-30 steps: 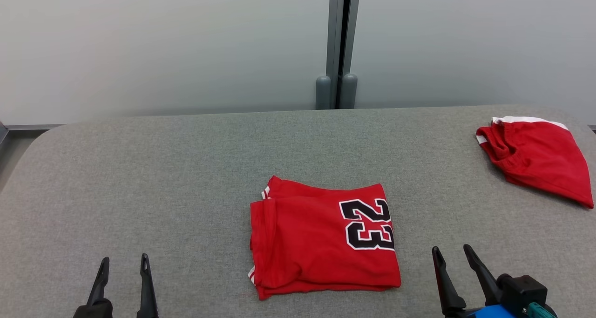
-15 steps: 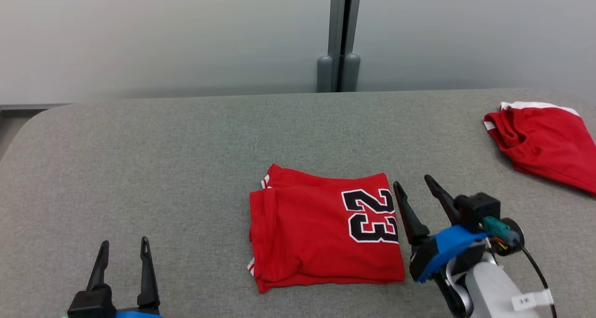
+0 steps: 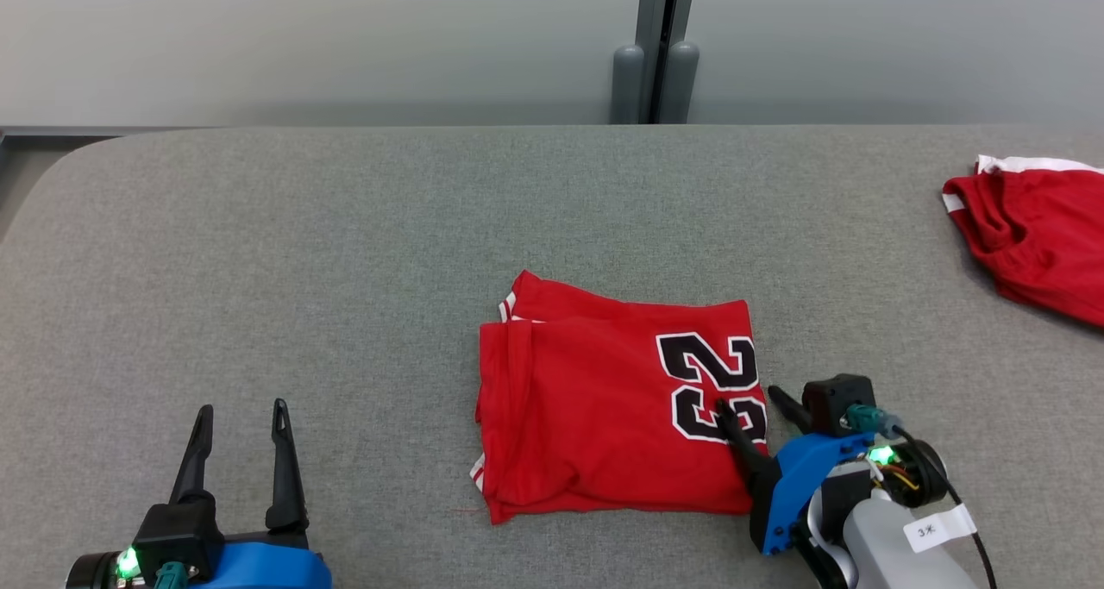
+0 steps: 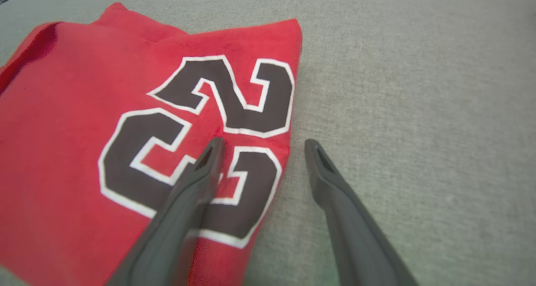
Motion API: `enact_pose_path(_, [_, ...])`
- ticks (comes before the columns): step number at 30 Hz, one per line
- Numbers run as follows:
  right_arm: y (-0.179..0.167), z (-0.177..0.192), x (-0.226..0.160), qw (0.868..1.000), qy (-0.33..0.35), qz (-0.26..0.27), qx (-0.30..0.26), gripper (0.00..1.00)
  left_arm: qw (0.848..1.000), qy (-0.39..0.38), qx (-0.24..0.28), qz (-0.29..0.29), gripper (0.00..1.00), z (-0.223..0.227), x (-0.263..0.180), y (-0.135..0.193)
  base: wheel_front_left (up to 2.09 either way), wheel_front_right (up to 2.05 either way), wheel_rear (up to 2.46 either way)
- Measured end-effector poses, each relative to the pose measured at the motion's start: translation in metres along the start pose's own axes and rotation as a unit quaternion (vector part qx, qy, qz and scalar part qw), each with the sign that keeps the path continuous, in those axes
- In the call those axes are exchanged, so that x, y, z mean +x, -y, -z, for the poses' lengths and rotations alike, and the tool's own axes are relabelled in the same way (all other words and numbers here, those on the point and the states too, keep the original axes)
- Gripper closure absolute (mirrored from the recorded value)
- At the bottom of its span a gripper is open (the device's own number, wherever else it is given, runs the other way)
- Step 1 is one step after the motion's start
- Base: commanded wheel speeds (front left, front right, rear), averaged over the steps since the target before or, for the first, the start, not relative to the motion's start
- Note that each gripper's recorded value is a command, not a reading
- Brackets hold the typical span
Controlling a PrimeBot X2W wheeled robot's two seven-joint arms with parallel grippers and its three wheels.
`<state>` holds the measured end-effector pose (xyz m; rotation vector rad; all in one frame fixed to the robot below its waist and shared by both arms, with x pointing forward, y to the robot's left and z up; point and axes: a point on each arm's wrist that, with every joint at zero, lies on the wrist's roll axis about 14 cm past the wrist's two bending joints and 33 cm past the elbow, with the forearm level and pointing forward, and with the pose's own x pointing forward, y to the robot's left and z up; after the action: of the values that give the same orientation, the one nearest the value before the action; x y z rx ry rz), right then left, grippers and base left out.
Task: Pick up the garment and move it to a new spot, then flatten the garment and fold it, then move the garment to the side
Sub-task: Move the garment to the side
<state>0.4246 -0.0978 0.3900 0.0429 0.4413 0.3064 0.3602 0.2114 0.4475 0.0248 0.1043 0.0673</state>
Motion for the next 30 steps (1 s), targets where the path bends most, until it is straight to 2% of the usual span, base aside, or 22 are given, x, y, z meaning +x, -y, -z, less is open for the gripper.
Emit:
enact_pose_path(5, [-0.009,0.023,0.003,0.999,-0.031,-0.015,-0.006,0.00,1.000,-0.006,-0.001,-0.003,0.00,0.004,0.003,-0.001,0.00,0.00,0.00])
enact_pose_path(6, [-0.009,0.024,0.004,0.999,-0.031,-0.017,-0.005,0.30,1.000,-0.005,-0.001,-0.004,0.00,0.003,0.003,-0.001,0.00,0.00,0.00])
enact_pose_path(7, [-0.011,0.025,0.005,0.999,-0.031,-0.019,-0.004,0.71,1.000,-0.003,-0.001,-0.004,0.00,0.002,0.004,0.000,0.00,0.00,0.00])
enact_pose_path(8, [-0.012,0.024,0.006,0.999,-0.026,-0.021,0.000,1.00,1.000,-0.002,-0.001,-0.005,0.00,0.001,0.005,0.000,0.00,0.00,0.00])
enact_pose_path(13, [-0.019,0.011,0.013,0.999,0.001,-0.034,-0.004,1.00,1.000,0.003,-0.005,-0.002,0.00,-0.002,0.011,0.002,0.00,0.00,0.00])
enact_pose_path(19, [0.008,-0.049,0.031,0.996,0.072,-0.019,-0.050,1.00,1.000,0.010,-0.005,0.010,0.00,-0.006,0.020,0.009,0.00,0.00,0.00])
enact_pose_path(25, [0.054,-0.084,0.036,0.990,0.093,0.015,-0.102,1.00,0.999,0.014,-0.003,0.029,0.00,-0.007,0.029,0.021,0.00,0.00,0.00])
enact_pose_path(30, [0.115,-0.104,0.036,0.984,0.093,0.068,-0.135,1.00,0.998,0.021,0.000,0.061,0.00,-0.008,0.052,0.041,0.00,0.00,0.00])
